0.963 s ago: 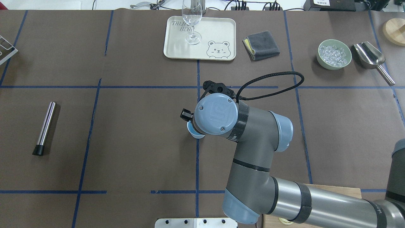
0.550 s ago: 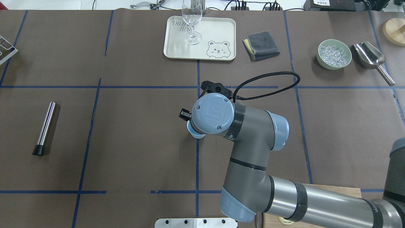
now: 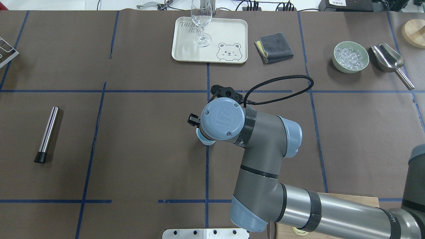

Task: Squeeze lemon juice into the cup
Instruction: 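Lower the lemon slice into the blue cup and open the right gripper, then withdraw the right gripper from the cup while the left gripper reaches the silver muddler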

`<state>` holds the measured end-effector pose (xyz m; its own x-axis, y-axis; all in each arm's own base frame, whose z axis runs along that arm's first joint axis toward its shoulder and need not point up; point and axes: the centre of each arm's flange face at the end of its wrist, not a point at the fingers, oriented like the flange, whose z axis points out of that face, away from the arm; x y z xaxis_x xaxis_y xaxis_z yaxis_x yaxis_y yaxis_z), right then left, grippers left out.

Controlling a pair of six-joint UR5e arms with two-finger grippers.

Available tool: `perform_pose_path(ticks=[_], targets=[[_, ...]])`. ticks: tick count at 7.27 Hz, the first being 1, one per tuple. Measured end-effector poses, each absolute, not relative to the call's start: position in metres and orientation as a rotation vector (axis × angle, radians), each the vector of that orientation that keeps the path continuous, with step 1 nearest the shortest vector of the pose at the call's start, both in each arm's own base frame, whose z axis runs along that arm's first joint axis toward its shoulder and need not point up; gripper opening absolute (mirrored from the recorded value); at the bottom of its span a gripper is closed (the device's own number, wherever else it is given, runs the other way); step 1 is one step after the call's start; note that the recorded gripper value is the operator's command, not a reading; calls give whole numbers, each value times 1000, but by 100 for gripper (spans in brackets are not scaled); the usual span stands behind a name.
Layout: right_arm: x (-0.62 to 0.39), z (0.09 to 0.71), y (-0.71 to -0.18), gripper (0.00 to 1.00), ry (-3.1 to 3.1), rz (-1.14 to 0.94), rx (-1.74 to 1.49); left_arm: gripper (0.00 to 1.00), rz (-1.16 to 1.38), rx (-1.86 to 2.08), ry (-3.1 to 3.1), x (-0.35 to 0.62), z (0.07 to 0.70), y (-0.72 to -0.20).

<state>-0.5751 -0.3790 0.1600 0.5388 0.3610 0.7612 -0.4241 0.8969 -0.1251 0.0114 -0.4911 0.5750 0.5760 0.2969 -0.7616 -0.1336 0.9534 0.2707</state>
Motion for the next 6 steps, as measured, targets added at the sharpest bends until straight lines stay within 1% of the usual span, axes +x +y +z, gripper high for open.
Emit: perform_pose_path(ticks=[1,3,4,6], targets=[[-575,160,-379,76,-886,467,78,100,254,191,924,11,575,-491],[-574,159,-379,83,-889,464,68,100,254,188,924,13,576,-491],[-566,161,-381,90,-896,460,46,100,260,182,926,20,576,-492],[-512,187,-386,91,-912,429,15,99,232,178,914,57,574,-496]])
